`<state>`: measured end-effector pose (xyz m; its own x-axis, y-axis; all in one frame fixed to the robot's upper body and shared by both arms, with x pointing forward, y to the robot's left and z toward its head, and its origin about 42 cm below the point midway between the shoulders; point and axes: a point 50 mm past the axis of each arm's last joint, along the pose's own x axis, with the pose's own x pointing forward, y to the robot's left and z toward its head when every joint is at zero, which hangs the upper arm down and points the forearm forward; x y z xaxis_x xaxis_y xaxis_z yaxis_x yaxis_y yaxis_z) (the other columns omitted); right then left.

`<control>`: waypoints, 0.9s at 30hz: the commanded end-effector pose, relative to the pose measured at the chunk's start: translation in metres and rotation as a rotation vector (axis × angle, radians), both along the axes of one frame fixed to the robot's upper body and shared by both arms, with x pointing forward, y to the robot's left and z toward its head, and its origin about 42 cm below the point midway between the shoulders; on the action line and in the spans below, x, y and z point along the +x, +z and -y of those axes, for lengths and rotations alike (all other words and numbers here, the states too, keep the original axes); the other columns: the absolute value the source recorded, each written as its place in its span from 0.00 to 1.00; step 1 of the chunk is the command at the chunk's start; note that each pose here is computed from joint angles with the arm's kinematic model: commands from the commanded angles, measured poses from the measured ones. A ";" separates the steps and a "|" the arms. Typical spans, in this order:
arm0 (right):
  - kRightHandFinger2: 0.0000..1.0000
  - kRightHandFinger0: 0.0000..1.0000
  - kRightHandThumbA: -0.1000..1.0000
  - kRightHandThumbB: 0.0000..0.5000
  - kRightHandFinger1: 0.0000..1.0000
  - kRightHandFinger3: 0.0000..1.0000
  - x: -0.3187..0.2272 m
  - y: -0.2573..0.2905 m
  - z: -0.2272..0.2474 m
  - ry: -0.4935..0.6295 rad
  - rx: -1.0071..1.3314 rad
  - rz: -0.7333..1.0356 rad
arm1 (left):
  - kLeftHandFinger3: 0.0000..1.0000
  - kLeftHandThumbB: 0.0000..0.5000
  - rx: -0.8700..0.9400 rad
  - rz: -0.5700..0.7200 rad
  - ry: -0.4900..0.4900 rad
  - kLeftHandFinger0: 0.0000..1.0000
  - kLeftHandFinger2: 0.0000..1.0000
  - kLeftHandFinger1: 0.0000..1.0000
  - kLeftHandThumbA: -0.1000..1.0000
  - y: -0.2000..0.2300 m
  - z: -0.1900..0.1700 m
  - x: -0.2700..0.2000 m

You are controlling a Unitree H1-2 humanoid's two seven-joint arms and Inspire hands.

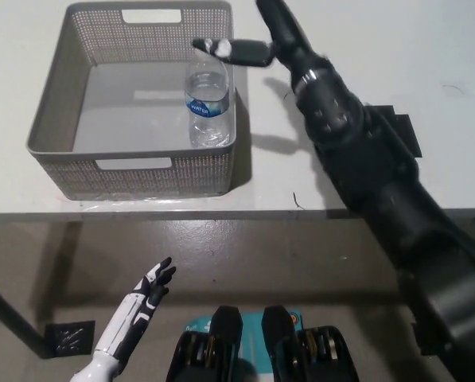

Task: Use the right hand to pick up a water botttle and place it into a container on the left side

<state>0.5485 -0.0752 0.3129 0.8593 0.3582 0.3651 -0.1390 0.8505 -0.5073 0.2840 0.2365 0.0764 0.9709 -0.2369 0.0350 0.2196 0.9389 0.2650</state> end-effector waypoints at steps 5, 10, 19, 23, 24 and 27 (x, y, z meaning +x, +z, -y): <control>1.00 1.00 1.00 0.60 1.00 1.00 -0.131 0.014 0.091 0.084 0.342 0.273 | 1.00 0.29 -0.010 0.059 0.029 1.00 1.00 1.00 1.00 0.006 -0.013 -0.001; 1.00 1.00 1.00 0.62 1.00 1.00 -0.167 -0.042 0.115 0.024 0.327 0.214 | 1.00 0.34 -0.037 0.045 0.035 1.00 1.00 1.00 1.00 0.003 -0.012 -0.001; 1.00 1.00 1.00 0.61 1.00 1.00 -0.215 -0.147 0.138 -0.053 0.370 -0.067 | 1.00 0.33 -0.026 0.035 0.039 1.00 1.00 1.00 1.00 0.001 -0.015 -0.001; 1.00 1.00 1.00 0.60 1.00 1.00 -0.231 -0.171 0.143 -0.073 0.387 -0.130 | 1.00 0.32 -0.021 0.032 0.032 1.00 1.00 1.00 1.00 -0.001 -0.015 -0.002; 1.00 1.00 1.00 0.60 1.00 1.00 -0.233 -0.172 0.144 -0.073 0.391 -0.136 | 1.00 0.33 -0.023 0.032 0.031 1.00 1.00 1.00 1.00 -0.001 -0.015 -0.002; 1.00 1.00 1.00 0.63 1.00 1.00 -0.241 -0.190 0.149 -0.091 0.391 -0.192 | 1.00 0.33 -0.026 0.033 0.034 1.00 1.00 1.00 1.00 -0.001 -0.014 0.000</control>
<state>0.3055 -0.2220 0.1109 0.9691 0.1204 0.2155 -0.0822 0.9805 -0.1785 0.2809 0.2444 0.0688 0.9775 -0.2104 0.0170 0.1994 0.9467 0.2529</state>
